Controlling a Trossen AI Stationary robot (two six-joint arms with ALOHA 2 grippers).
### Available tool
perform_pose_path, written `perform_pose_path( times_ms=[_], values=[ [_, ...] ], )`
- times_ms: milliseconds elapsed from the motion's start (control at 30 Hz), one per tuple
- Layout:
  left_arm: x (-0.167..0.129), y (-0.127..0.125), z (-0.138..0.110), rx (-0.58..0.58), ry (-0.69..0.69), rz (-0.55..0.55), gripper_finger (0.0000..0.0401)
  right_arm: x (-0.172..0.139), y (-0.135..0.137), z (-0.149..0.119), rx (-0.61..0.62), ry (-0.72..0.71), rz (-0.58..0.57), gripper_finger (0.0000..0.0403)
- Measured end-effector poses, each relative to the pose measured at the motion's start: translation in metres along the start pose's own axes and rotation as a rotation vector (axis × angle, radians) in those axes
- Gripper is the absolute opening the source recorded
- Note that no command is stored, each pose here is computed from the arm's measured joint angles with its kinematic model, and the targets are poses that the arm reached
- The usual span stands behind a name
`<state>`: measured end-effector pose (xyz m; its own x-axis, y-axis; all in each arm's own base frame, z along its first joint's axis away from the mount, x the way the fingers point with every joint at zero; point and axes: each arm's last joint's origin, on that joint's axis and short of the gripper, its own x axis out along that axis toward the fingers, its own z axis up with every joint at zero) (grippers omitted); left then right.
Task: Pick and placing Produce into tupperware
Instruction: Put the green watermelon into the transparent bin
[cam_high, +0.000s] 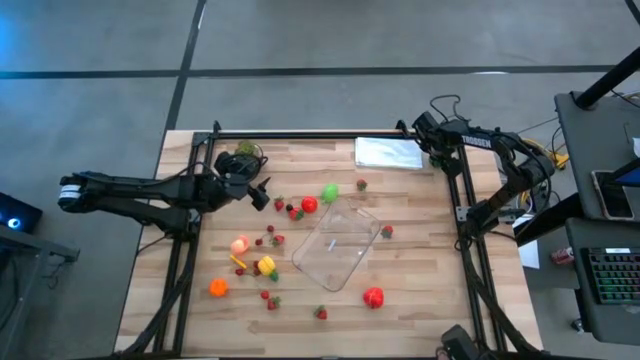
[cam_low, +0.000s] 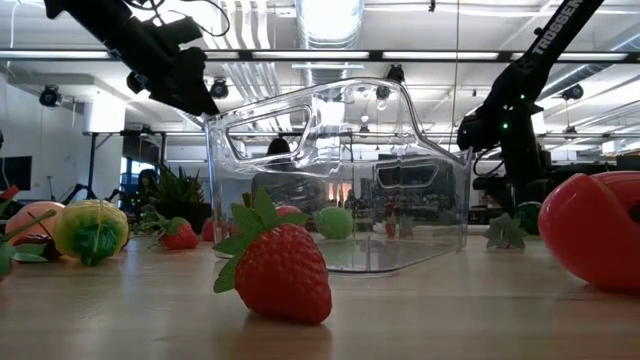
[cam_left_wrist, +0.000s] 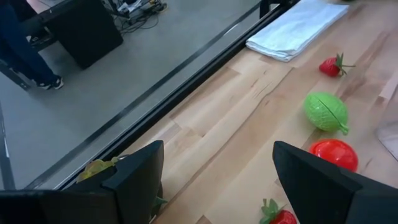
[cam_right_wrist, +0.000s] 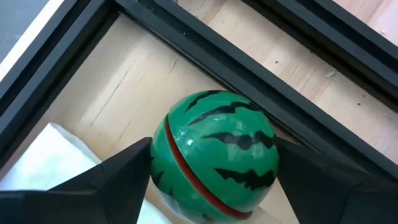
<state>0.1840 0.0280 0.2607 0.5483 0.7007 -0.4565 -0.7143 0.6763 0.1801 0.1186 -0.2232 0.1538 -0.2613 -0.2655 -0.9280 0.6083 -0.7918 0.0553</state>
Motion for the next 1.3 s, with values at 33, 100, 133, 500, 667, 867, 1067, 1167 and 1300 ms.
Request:
perform_pose_path(
  times_ms=[33,100,133,500,667,867,1067,1167,1300],
  values=[
    [0.0,0.0,0.0,-0.001,-0.001,0.0,0.0286,0.0,0.0,0.0,0.001,-0.002,0.0,0.0296],
    [0.0,0.0,0.0,-0.001,0.0,-0.001,0.0286,0.0,-0.001,0.0,0.002,-0.005,-0.002,0.0282],
    [0.0,0.0,0.0,-0.001,0.0,-0.001,0.0286,0.0,-0.001,0.0,0.001,-0.008,-0.003,0.0277],
    [0.0,0.0,0.0,0.002,0.0,-0.002,0.0286,-0.009,0.001,-0.005,-0.017,0.04,0.046,0.0302],
    [0.0,0.0,0.0,0.003,0.0,-0.002,0.0286,-0.031,-0.001,-0.017,-0.105,0.033,0.14,0.0281],
    [0.0,0.0,0.0,0.003,0.0,-0.003,0.0286,-0.075,-0.009,-0.048,-0.275,0.089,0.353,0.0273],
    [0.0,0.0,0.0,0.004,0.0,-0.005,0.0286,-0.142,-0.034,-0.103,-0.576,0.227,0.784,0.0287],
    [0.0,0.0,0.0,0.004,0.003,-0.014,0.0286,-0.174,-0.057,-0.129,-0.713,0.294,0.989,0.0287],
    [0.0,-0.002,0.0,0.004,0.017,-0.06,0.0286,-0.195,-0.09,-0.162,-0.871,0.395,1.105,0.0289]
  ],
)
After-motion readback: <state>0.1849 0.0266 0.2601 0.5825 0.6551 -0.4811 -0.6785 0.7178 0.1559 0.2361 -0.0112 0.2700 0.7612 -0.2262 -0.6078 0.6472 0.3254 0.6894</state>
